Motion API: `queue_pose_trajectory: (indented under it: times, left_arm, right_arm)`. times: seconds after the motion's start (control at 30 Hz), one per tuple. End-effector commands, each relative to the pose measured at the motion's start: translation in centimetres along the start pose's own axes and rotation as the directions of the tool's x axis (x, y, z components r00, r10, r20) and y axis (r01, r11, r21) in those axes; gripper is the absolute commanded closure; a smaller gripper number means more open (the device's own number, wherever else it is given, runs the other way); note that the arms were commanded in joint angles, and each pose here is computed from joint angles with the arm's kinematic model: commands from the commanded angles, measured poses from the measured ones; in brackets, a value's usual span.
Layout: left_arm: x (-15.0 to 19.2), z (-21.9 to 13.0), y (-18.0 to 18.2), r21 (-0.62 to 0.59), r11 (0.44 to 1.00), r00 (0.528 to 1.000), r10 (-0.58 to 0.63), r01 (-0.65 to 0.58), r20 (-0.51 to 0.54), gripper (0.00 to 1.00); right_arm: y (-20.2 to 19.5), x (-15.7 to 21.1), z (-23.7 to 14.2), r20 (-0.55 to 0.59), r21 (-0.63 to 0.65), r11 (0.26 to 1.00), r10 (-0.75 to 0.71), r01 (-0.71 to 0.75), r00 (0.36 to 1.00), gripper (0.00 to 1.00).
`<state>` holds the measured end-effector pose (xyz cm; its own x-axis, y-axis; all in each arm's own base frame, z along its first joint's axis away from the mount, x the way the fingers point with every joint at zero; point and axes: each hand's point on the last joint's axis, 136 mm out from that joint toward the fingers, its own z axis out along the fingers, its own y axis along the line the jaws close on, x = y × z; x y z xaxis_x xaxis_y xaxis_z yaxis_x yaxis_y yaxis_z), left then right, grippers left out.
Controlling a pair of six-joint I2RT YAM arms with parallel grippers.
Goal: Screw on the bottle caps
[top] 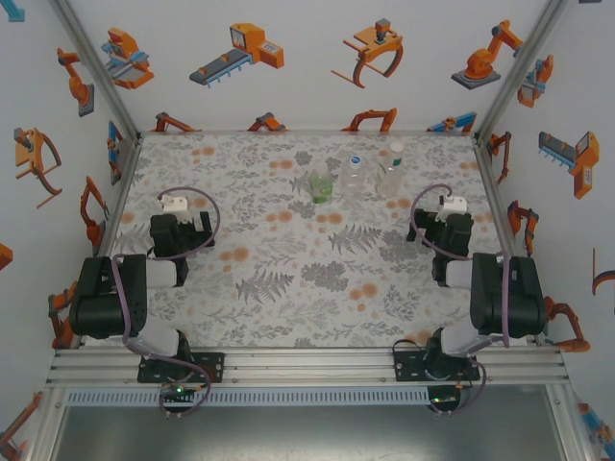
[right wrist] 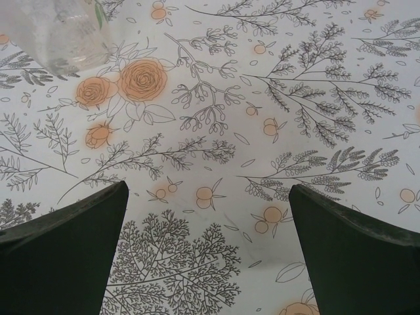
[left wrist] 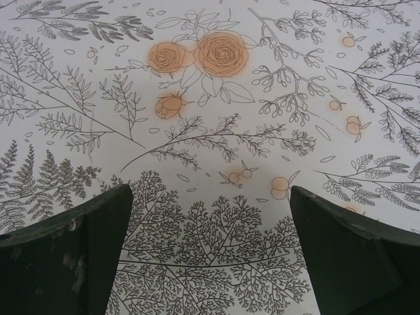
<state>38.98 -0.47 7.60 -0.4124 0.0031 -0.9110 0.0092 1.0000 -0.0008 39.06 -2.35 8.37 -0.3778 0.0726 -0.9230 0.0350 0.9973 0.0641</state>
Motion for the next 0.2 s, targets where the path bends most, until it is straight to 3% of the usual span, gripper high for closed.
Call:
queue_pose_trajectory:
  times: [0.0, 0.17]
  left_arm:
    - [-1.5, 0.2, 0.04, -0.006, 1.0, 0.999, -0.019, 0.019, 0.043, 0.03]
    - [-1.49, 0.19, 0.04, -0.006, 1.0, 0.999, -0.019, 0.02, 0.042, 0.03]
  right_arm:
    - [0.72, -0.59, 0.18, 0.023, -0.031, 0.999, -0.016, 0.017, 1.0, 0.01]
    - [0.78, -0.52, 0.04, 0.026, -0.034, 0.999, -0.019, 0.02, 0.999, 0.01]
